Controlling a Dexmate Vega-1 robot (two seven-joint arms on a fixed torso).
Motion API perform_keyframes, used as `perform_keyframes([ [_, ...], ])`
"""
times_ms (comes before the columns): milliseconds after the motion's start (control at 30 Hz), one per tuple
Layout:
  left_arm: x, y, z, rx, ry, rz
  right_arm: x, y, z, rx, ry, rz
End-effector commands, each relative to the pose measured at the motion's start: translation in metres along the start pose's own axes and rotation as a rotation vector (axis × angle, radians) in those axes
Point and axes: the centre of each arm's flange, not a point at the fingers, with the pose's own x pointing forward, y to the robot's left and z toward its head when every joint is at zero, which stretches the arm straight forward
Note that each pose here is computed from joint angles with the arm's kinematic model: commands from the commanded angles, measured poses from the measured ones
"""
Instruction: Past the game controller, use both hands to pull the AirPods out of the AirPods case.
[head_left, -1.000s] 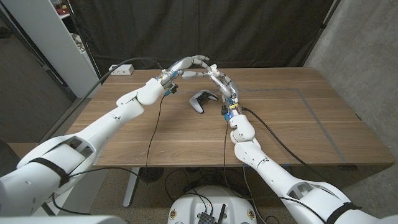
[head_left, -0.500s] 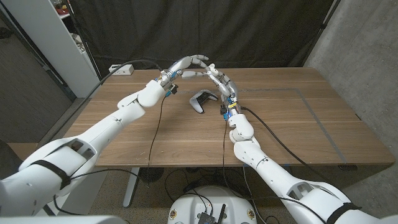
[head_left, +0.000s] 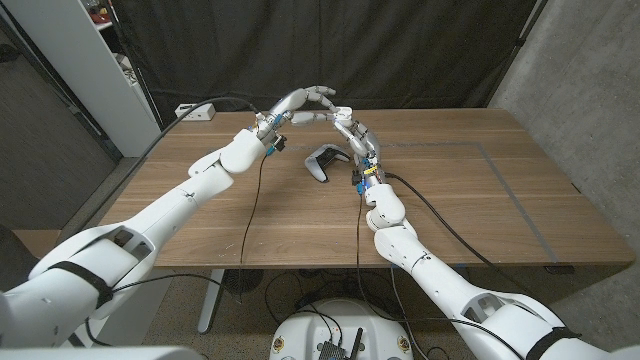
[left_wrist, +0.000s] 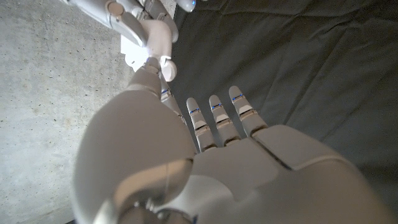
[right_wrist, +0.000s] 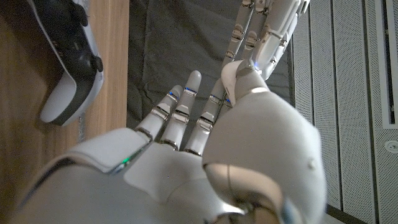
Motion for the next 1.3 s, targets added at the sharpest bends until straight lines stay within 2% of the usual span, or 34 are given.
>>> perform_keyframes([
  [33,-0.005,0.009,0.001,0.004,0.002,0.023,0.0,-0.005,-0.001,-0.011,0.006,-0.036],
  [367,-0.008,0.01,0.005,-0.002,-0.007,0.03,-0.002,-0.007,-0.001,-0.004,0.018,-0.048],
  [667,-0.01,0.012,0.007,-0.097,0.001,0.036,-0.003,-0.011,0.0,0.006,0.032,-0.062],
  [867,-0.02,0.013,0.005,-0.192,0.052,0.035,-0.006,-0.017,0.002,-0.001,0.032,-0.077],
  [1300,-0.054,0.018,0.002,-0.211,0.191,0.028,-0.005,-0.023,0.006,-0.012,0.015,-0.085],
])
